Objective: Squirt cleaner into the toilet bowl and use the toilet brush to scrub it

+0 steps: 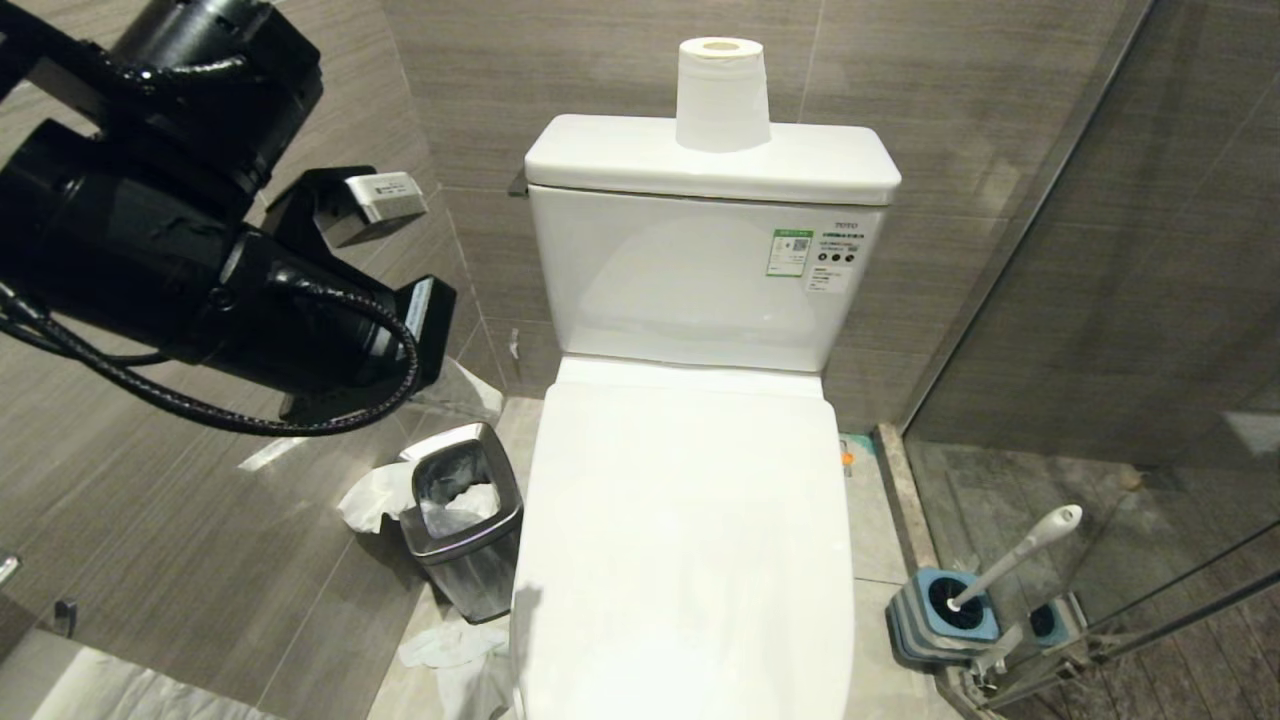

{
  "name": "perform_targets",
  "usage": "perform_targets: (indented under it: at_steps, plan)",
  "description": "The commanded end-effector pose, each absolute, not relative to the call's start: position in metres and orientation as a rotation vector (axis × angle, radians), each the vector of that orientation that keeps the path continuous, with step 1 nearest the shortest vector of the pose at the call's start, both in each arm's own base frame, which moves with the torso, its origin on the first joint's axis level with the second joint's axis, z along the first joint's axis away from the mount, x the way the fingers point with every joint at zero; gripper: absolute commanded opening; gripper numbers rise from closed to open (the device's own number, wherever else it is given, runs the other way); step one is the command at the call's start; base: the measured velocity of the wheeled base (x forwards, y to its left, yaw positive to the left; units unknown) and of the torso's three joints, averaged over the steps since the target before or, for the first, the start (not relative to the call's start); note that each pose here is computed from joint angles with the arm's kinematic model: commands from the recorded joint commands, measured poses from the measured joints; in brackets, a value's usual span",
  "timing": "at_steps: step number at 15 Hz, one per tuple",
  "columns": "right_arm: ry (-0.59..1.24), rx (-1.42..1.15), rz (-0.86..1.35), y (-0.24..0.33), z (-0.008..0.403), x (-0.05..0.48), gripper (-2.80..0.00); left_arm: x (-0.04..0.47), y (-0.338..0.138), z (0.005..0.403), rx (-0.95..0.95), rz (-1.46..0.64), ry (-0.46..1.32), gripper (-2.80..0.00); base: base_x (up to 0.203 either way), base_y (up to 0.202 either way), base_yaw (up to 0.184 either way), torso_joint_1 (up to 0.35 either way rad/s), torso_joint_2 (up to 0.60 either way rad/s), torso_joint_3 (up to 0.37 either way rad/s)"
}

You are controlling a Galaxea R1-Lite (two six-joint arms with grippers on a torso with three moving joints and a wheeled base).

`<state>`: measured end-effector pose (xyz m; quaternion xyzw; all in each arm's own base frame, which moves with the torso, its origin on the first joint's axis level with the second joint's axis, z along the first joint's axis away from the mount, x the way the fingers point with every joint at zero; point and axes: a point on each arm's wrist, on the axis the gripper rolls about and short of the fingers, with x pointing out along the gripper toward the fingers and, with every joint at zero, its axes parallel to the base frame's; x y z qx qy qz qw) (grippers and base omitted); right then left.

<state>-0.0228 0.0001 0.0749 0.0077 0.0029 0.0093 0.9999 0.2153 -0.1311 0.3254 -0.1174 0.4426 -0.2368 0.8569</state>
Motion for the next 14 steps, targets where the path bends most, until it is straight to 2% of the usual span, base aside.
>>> perform_targets:
  at_steps: [1,3,6,14]
  plan:
    - [0.006,0.015,0.02,0.0,0.075,-0.023,-2.8,0.218,-0.121,0.335,-0.205,-0.329,0.793,-2.8,0.0,0.0,0.0,0.0,0.0,0.0]
    - [0.006,0.015,0.02,0.0,0.075,-0.023,-2.8,0.217,-0.1,0.351,-0.132,-0.22,0.633,-2.8,0.0,0.0,0.0,0.0,0.0,0.0]
    - [0.006,0.015,0.02,0.0,0.075,-0.023,-2.8,0.2,-0.069,0.372,-0.062,-0.138,0.502,-2.8,0.0,0.0,0.0,0.0,0.0,0.0]
    - [0.006,0.015,0.02,0.0,0.075,-0.023,-2.8,0.129,-0.036,0.428,-0.003,-0.119,0.093,-2.8,0.0,0.0,0.0,0.0,0.0,0.0]
